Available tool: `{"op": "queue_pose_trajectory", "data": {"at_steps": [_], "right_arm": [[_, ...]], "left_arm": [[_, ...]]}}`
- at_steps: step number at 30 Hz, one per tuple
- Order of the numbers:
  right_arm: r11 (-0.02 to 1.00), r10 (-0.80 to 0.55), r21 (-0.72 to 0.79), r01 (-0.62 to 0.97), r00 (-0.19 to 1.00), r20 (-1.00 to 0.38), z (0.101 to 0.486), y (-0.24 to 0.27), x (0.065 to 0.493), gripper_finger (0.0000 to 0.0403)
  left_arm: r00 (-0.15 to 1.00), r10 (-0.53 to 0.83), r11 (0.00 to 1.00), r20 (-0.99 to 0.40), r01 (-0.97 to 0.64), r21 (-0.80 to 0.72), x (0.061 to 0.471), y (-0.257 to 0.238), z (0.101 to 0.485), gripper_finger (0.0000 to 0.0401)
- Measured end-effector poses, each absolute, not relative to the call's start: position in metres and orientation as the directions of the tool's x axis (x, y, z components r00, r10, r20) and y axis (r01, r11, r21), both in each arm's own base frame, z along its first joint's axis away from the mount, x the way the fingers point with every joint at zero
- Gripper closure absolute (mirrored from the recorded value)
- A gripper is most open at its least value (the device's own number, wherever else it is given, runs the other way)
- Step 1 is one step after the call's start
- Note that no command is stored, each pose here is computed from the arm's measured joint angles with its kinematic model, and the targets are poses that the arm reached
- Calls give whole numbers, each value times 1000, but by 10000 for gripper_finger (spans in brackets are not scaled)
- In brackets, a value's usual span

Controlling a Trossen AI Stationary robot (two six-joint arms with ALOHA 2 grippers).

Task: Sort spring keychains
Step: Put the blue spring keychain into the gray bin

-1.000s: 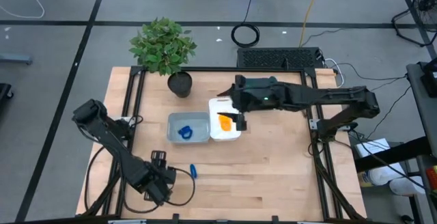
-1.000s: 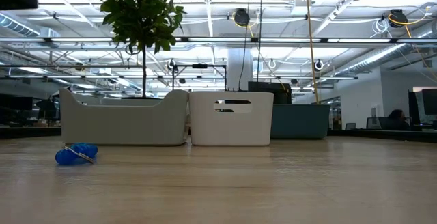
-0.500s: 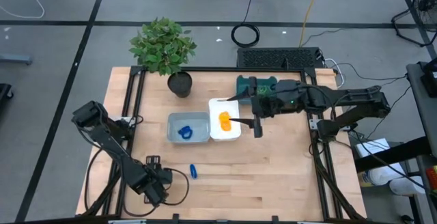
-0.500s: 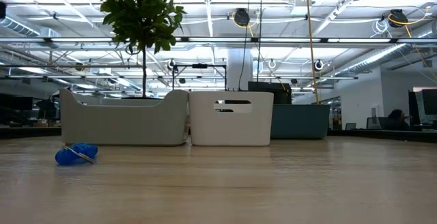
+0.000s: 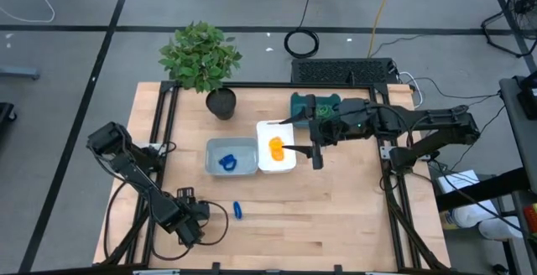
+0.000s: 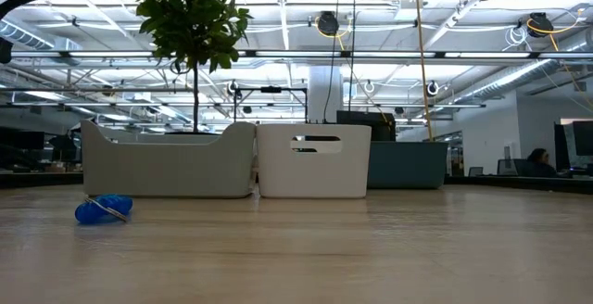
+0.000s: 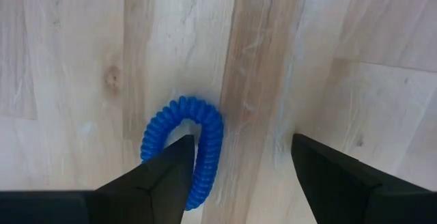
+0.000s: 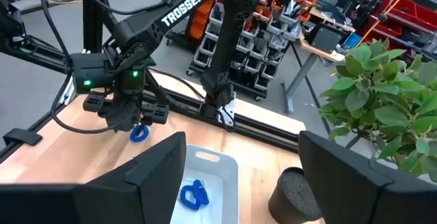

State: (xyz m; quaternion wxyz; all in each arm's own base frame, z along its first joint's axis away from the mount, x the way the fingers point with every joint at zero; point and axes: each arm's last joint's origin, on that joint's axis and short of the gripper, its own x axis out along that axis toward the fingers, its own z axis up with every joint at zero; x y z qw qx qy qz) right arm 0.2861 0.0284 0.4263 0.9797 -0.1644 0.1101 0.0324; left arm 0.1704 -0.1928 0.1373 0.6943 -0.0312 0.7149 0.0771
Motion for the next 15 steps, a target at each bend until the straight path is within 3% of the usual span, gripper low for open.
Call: {"op": "queue_pose_trajectory", "data": {"at_steps": [7, 15], "right_arm": [[938, 30, -330, -105, 974, -225, 426, 29, 286, 138], [937, 41, -331, -113, 975, -218, 427, 32, 286, 140]], "left_arm": [[-49, 49, 982, -998, -181, 57, 169, -189, 132, 158], [-13, -37, 989, -999, -143, -35, 172, -192, 127, 253]]}}
